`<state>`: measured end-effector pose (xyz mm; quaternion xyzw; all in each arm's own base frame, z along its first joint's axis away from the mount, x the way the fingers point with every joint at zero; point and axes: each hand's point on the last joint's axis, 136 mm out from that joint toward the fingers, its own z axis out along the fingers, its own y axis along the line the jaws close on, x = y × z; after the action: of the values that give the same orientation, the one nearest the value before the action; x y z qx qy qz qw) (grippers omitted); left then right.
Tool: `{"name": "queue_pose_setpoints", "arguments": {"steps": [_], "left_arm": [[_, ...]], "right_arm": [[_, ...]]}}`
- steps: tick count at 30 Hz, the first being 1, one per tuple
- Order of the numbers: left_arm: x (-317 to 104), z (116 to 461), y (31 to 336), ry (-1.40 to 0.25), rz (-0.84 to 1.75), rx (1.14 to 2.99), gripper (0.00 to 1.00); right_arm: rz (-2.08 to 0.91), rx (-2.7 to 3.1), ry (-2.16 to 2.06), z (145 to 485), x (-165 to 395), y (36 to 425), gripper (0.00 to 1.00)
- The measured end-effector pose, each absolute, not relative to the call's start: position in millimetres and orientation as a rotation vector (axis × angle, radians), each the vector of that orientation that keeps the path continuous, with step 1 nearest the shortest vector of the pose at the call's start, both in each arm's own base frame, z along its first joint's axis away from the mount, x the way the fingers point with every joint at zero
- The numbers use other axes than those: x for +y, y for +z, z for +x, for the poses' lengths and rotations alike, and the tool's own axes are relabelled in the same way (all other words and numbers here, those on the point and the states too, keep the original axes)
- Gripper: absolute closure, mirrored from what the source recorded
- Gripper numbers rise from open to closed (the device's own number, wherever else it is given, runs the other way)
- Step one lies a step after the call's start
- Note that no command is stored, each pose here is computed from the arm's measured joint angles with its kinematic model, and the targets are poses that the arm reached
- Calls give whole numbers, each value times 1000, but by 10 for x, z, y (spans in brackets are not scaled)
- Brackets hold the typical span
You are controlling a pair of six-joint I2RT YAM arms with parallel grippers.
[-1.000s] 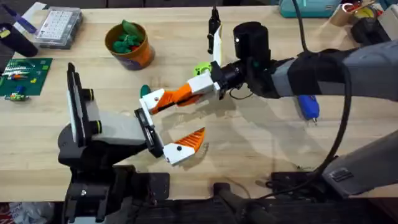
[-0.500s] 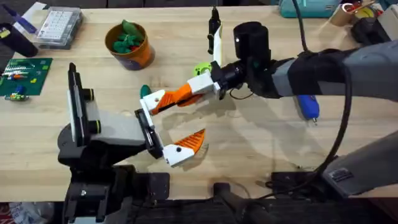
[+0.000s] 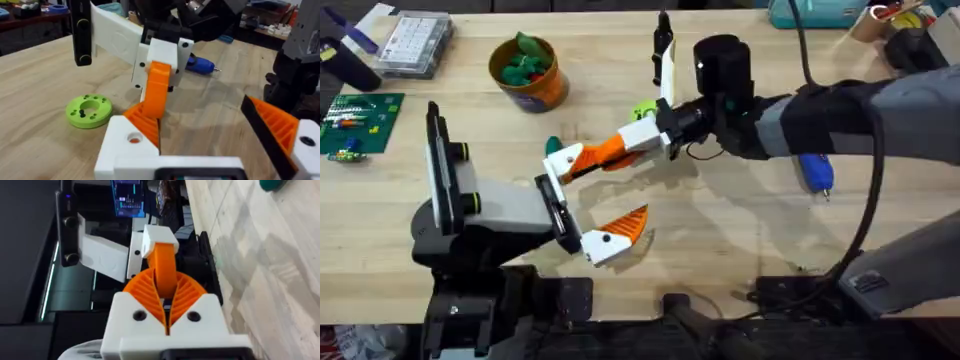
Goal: Pick up the gripper from the table and insert it into the empty holder that is missing its gripper. Then pick up a screw, insert it into the mounting hole, and use the screwdriver to tighten it. Finally, clean up the table by picking up the vegetable and placing it into the bucket.
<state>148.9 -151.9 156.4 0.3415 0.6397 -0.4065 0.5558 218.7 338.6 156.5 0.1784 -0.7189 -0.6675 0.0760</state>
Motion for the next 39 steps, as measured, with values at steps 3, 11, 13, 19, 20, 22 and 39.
{"name": "queue_pose_setpoints", "arguments": {"steps": [3, 11, 13, 19, 20, 22, 39], "left_arm": [[-1512, 1496, 1564, -957, 802, 1512, 14], [-1512, 1494, 1564, -957, 803, 1511, 14], [-1525, 1467, 1565, -973, 815, 1508, 14], [-1577, 1366, 1571, -1027, 859, 1490, 14], [-1578, 1364, 1571, -1029, 860, 1490, 14], [-1579, 1360, 1572, -1030, 862, 1489, 14], [-1608, 1293, 1575, -1048, 906, 1462, 14]], "right_arm": [[534, -2163, -2003, 2191, 3397, 1563, 994], [531, -2165, -2002, 2193, 3401, 1562, 916], [535, -2166, -1997, 2170, 3427, 1557, 870], [554, -2159, -1983, 2089, 3494, 1548, 814], [555, -2159, -1984, 2089, 3495, 1550, 812], [556, -2159, -1984, 2088, 3494, 1550, 807], [573, -2119, -1977, 2040, 3449, 1557, 629]]}}
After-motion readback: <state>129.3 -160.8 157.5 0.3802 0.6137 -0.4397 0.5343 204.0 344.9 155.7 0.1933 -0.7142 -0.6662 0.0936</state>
